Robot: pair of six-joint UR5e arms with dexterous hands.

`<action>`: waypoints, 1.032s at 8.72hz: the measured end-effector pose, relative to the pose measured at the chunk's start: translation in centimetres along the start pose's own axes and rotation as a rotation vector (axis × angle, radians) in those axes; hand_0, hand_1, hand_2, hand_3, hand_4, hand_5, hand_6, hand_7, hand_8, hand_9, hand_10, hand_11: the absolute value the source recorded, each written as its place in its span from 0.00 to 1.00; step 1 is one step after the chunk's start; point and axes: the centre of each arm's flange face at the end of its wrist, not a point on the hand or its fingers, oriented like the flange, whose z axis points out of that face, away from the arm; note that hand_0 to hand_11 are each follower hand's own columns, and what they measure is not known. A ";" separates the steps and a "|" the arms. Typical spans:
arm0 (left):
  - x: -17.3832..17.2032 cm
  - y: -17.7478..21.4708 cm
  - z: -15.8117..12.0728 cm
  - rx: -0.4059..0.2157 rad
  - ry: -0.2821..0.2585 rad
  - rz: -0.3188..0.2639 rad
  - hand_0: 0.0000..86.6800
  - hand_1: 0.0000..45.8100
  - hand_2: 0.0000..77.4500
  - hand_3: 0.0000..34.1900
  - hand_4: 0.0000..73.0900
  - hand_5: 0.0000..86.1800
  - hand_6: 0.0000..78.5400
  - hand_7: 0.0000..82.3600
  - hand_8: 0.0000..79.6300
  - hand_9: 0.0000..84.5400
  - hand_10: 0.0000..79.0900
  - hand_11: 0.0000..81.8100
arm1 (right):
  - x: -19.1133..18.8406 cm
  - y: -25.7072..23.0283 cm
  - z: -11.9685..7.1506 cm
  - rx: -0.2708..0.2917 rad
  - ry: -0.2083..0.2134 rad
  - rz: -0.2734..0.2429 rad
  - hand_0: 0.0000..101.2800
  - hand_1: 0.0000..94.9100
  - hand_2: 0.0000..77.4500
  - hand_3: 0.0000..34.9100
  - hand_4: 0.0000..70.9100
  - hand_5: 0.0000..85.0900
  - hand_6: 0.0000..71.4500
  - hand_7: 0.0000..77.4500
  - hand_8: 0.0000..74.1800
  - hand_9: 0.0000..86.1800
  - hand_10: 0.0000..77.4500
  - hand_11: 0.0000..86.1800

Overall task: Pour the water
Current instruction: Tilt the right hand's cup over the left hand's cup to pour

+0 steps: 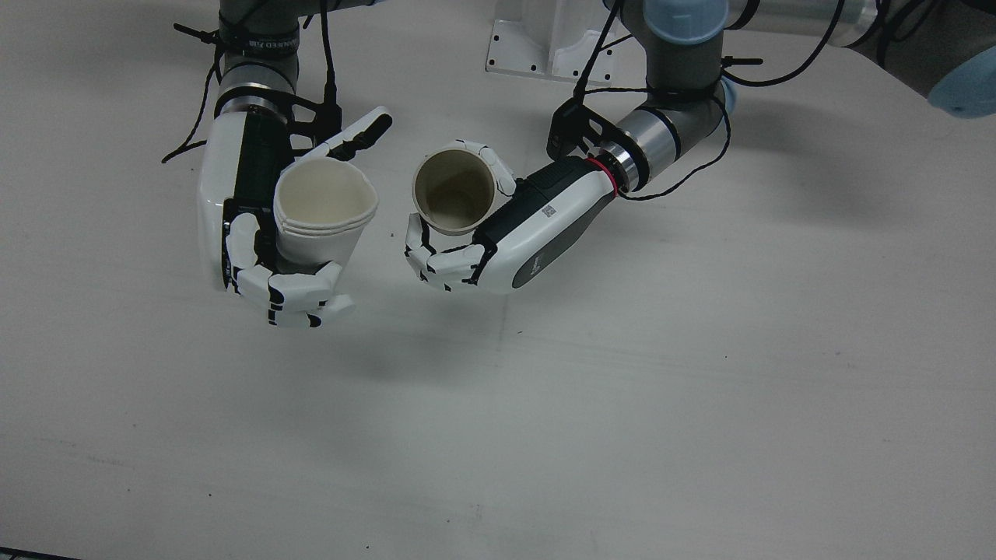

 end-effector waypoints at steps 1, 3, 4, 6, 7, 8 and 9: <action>0.0 0.7 0.5 -0.009 0.003 0.002 0.55 0.18 0.55 0.00 0.48 0.64 0.53 0.70 0.58 0.55 0.34 0.49 | -0.9 1.1 0.1 -0.015 -0.015 -0.034 0.36 0.00 0.04 0.01 0.06 0.57 0.59 0.84 0.53 0.49 0.51 0.62; 0.1 1.3 0.9 -0.017 0.006 0.002 0.55 0.17 0.55 0.00 0.48 0.64 0.54 0.70 0.58 0.55 0.34 0.49 | -3.3 3.4 0.1 -0.053 -0.051 -0.105 0.37 0.00 0.07 0.01 0.04 0.56 0.56 0.87 0.47 0.46 0.51 0.63; 0.1 1.4 0.9 -0.017 0.006 0.003 0.55 0.17 0.55 0.00 0.48 0.64 0.54 0.70 0.58 0.55 0.34 0.49 | -4.9 4.4 -0.1 -0.075 -0.070 -0.149 0.37 0.00 0.07 0.01 0.04 0.56 0.56 0.87 0.47 0.46 0.51 0.63; 0.4 1.3 0.8 -0.016 0.007 0.002 0.55 0.17 0.55 0.00 0.48 0.64 0.54 0.70 0.58 0.54 0.34 0.49 | -8.4 3.7 -0.6 -0.100 -0.106 -0.255 0.38 0.02 0.08 0.01 0.04 0.56 0.55 0.87 0.45 0.46 0.51 0.63; 0.5 1.3 0.7 -0.016 0.008 0.000 0.55 0.17 0.55 0.00 0.48 0.64 0.54 0.70 0.58 0.54 0.34 0.49 | -10.0 2.1 -0.5 -0.110 -0.109 -0.312 0.38 0.02 0.11 0.01 0.06 0.56 0.55 0.87 0.42 0.45 0.51 0.63; 0.5 1.4 0.7 -0.017 0.009 -0.002 0.55 0.17 0.55 0.00 0.49 0.63 0.54 0.70 0.58 0.54 0.34 0.48 | -11.4 0.2 -0.4 -0.117 -0.106 -0.369 0.39 0.02 0.11 0.01 0.06 0.57 0.55 0.87 0.43 0.45 0.51 0.63; 0.6 1.6 0.8 -0.018 0.010 -0.003 0.55 0.17 0.55 0.00 0.48 0.63 0.54 0.70 0.58 0.54 0.34 0.48 | -12.7 -1.5 -0.2 -0.124 -0.100 -0.428 0.39 0.02 0.11 0.01 0.06 0.57 0.55 0.87 0.43 0.45 0.50 0.63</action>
